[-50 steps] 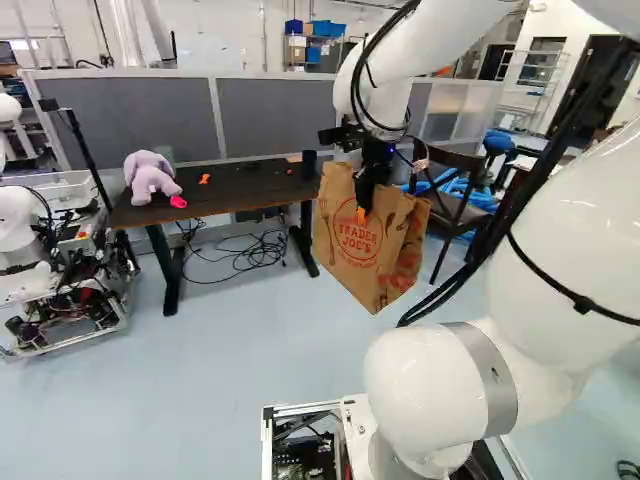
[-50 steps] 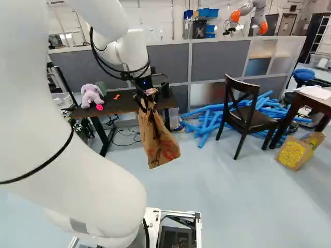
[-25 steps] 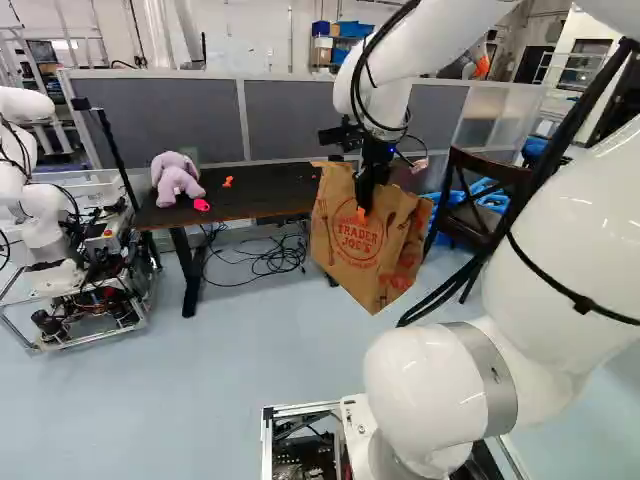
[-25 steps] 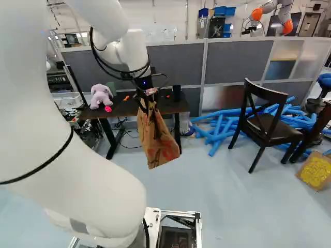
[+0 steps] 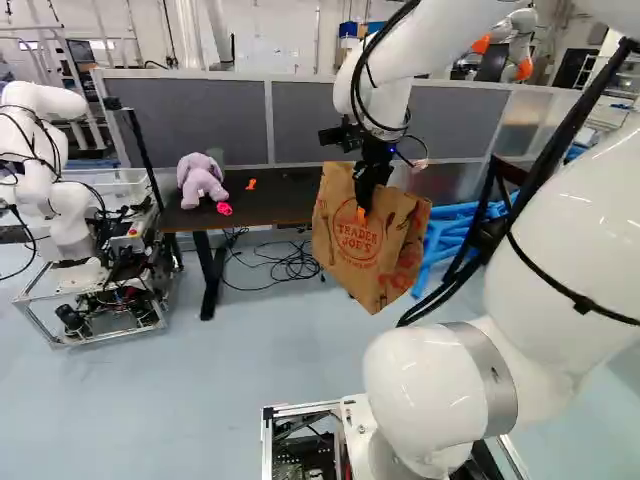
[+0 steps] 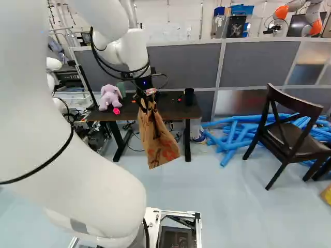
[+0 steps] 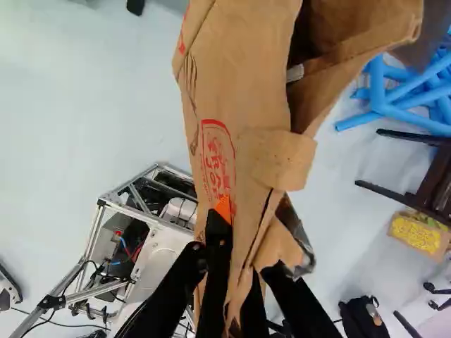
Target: Pick up the bag on the ground and place it on the table
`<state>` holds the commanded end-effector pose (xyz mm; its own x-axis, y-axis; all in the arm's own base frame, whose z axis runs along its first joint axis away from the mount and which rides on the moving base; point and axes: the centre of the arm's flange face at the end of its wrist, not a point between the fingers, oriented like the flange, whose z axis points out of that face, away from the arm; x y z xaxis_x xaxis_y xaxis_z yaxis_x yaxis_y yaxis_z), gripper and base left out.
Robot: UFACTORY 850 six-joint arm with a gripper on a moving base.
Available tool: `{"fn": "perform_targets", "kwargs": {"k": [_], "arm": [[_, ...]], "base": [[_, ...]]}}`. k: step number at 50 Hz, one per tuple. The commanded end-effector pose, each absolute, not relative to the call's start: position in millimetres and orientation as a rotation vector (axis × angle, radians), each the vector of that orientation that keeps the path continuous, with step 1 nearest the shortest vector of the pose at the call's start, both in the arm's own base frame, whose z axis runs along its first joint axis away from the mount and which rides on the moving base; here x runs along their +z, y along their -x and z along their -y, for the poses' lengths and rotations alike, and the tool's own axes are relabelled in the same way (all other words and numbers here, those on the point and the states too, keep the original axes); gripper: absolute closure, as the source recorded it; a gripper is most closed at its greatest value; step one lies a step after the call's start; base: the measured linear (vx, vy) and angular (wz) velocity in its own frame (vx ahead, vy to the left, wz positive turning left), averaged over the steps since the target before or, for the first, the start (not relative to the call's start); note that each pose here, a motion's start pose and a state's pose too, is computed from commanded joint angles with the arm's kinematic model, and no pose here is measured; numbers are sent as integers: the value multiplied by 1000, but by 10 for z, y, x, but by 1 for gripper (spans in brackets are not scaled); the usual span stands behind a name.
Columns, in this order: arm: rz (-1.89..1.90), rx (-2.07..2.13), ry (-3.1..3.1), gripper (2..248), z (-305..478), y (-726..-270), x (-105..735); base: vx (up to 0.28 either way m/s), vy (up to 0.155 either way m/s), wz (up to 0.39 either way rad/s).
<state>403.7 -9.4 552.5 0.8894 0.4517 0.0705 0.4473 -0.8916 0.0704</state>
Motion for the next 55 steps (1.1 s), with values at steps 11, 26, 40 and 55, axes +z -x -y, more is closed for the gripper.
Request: {"fn": "perform_targets", "kwargs": {"k": [11,26,40,55], "arm": [[-715,131,-3003,229,94,-4037,5525],[-715,131,-3003,229,94,-4037,5525],[-715,131,-3003,229,94,-4037,5525],[-715,131,-3003,229,94,-4037,5525]], "base": [[165,77,178],[146,18,88],[24,2,1],[55,1,-3]]}}
